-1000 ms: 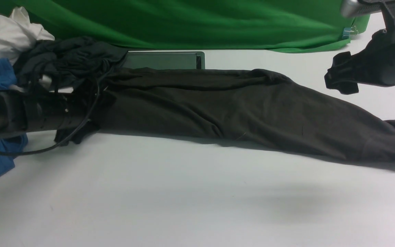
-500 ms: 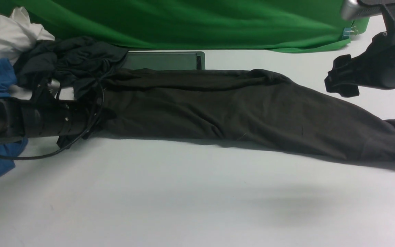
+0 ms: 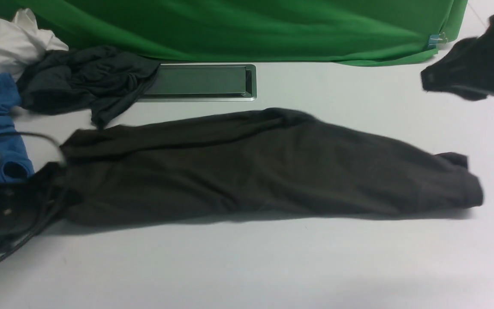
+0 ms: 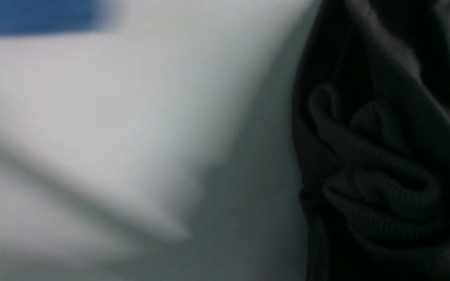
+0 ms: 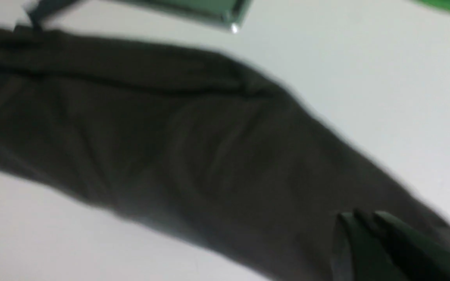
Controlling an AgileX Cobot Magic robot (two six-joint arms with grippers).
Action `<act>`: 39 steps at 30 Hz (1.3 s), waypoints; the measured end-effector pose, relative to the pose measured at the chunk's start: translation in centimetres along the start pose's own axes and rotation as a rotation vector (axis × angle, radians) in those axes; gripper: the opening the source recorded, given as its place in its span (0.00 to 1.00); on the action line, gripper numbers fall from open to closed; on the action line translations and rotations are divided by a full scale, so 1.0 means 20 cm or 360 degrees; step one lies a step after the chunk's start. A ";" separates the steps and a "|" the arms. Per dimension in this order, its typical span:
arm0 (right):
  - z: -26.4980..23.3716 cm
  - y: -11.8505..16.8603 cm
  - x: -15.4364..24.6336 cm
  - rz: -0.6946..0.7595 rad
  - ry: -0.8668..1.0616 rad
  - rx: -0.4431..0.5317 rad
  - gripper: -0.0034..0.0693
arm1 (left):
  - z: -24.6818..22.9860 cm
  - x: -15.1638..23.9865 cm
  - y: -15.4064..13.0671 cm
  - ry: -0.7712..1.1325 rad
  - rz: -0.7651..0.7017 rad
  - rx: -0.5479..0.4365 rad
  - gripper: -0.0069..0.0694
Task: Fold a long-sleeved shirt on a white desktop.
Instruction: 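Grasp the waist and leg ends of the folded dark trousers and straighten them on the table, then fold the garment over onto itself on the table with the left gripper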
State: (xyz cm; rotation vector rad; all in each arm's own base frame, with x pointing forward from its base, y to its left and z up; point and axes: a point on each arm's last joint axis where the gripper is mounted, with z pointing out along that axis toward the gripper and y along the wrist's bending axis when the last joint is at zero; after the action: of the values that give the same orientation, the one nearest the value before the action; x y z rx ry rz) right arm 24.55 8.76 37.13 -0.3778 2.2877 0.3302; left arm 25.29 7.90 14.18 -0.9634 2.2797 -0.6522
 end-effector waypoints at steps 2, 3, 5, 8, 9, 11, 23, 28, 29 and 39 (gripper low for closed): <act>-0.04 0.01 -0.01 -0.0006 -0.0050 -0.0001 0.08 | -0.08 -0.03 0.01 -0.0100 0.0019 0.0033 0.27; -0.05 0.01 -0.01 -0.0006 -0.0059 -0.0001 0.08 | -0.09 -0.04 0.00 -0.0115 0.0031 0.0042 0.27; -0.07 0.01 -0.01 -0.0009 -0.0103 0.0001 0.08 | -0.17 -0.09 -0.07 -0.0215 0.0080 0.0190 0.27; -0.08 0.01 -0.02 -0.0010 -0.0109 0.0002 0.09 | -0.23 -0.14 -0.18 -0.0264 0.0177 0.0356 0.27; -0.08 0.01 -0.02 -0.0009 -0.0108 0.0002 0.09 | -0.26 -0.18 -0.31 -0.0286 0.0279 0.0491 0.27; -0.08 0.01 -0.02 -0.0009 -0.0108 0.0002 0.09 | -0.28 -0.20 -0.42 -0.0288 0.0359 0.0580 0.27; -0.08 0.01 -0.01 -0.0009 -0.0093 -0.0001 0.13 | -0.02 0.60 -1.67 0.0177 0.1241 0.1210 0.27; -0.07 0.01 0.00 -0.0009 -0.0048 -0.0007 0.15 | 0.30 1.25 -1.86 0.0495 0.1578 0.1283 0.27; -0.07 0.01 0.00 -0.0009 -0.0040 -0.0007 0.15 | 0.36 1.35 -1.85 0.0556 0.1605 0.1271 0.27; -0.08 0.01 0.03 -0.0039 0.0022 -0.0006 0.20 | 0.63 1.66 -1.80 0.0861 0.1603 0.1155 0.61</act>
State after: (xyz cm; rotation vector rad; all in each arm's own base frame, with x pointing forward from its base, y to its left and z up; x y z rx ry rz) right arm 22.98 8.29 37.73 -0.4111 2.2946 0.3201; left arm 31.71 -42.24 17.17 0.7481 2.2463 -1.1831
